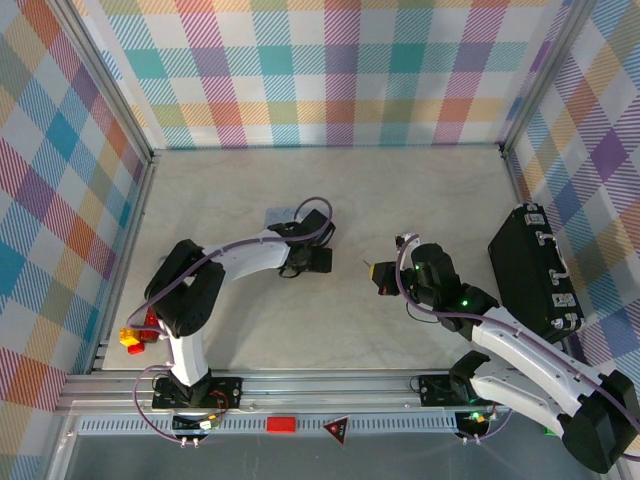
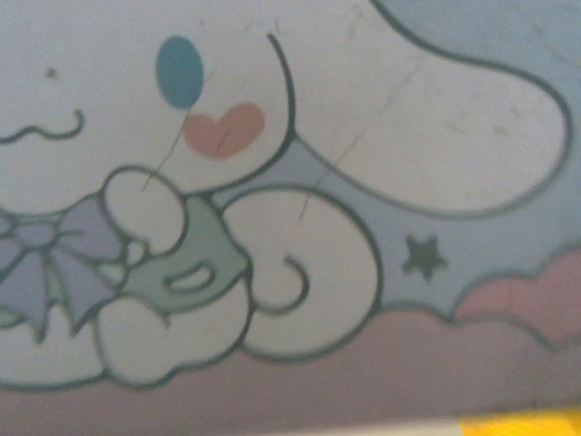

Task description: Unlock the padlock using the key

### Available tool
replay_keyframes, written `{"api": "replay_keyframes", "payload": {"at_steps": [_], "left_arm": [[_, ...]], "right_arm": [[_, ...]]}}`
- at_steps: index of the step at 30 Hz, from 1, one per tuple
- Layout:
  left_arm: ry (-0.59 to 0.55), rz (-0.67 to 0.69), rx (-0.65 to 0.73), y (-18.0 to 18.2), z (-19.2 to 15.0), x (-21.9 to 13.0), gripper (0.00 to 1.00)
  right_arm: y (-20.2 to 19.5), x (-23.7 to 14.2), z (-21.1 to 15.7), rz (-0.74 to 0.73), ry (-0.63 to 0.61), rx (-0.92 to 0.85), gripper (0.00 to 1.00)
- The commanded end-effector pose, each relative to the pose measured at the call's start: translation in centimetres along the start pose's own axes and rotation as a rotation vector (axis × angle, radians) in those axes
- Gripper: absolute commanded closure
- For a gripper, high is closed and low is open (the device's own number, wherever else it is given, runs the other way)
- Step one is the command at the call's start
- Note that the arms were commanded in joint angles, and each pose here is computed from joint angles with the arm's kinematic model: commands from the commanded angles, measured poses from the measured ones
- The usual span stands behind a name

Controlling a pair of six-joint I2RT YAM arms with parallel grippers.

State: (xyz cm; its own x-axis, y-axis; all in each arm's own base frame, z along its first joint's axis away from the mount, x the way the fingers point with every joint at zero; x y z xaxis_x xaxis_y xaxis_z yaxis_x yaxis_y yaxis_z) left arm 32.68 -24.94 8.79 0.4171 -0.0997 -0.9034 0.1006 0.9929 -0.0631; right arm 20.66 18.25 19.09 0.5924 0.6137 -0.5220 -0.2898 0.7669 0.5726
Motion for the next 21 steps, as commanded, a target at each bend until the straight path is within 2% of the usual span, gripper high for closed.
{"api": "replay_keyframes", "payload": {"at_steps": [1, 4, 8, 10, 14, 17, 21], "left_arm": [[-0.058, -0.037, -0.022, -1.0, 2.8, -0.3, 0.13], [-0.044, -0.059, -0.034, -0.8, 3.3, -0.9, 0.14], [-0.106, -0.154, -0.065, -0.8, 2.9, -3.7, 0.14], [-0.15, -0.196, -0.081, -0.3, 2.3, -5.0, 0.14], [-0.309, -0.293, -0.152, 1.5, 0.5, -6.7, 0.17], [-0.362, -0.326, -0.178, 2.8, -0.9, -6.7, 0.15], [-0.343, -0.336, -0.176, 3.8, -1.8, -5.3, 0.17]], "right_arm": [[0.3, -0.8, 0.3, -0.006, -0.009, 0.0, 1.0], [0.2, -1.1, 0.3, -0.012, -0.011, 0.002, 1.0], [0.3, -1.1, 0.4, -0.01, -0.012, 0.012, 1.0], [0.4, -0.9, 0.5, -0.002, -0.015, 0.02, 1.0], [0.6, -0.5, 0.4, 0.009, -0.006, 0.039, 1.0], [0.9, -0.1, 0.4, 0.026, 0.005, 0.048, 1.0], [1.0, 0.2, 0.3, 0.04, 0.01, 0.072, 1.0]]}}
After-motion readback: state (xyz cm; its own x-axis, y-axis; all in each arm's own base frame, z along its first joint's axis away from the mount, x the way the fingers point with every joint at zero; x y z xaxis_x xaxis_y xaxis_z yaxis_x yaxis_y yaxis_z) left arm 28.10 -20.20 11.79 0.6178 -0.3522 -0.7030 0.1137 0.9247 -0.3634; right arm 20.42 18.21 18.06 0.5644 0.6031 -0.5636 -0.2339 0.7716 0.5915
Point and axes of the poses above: each hand's point on the last joint's axis, 136 mm out from that joint toward the fingers, its own x axis out along the fingers, its own y axis along the line the jaws close on, z = x × y, the point moved 4 cm from there along -x, back along the fingers, and after that the axes turned 1 degree about x, right-handed, at the moved point
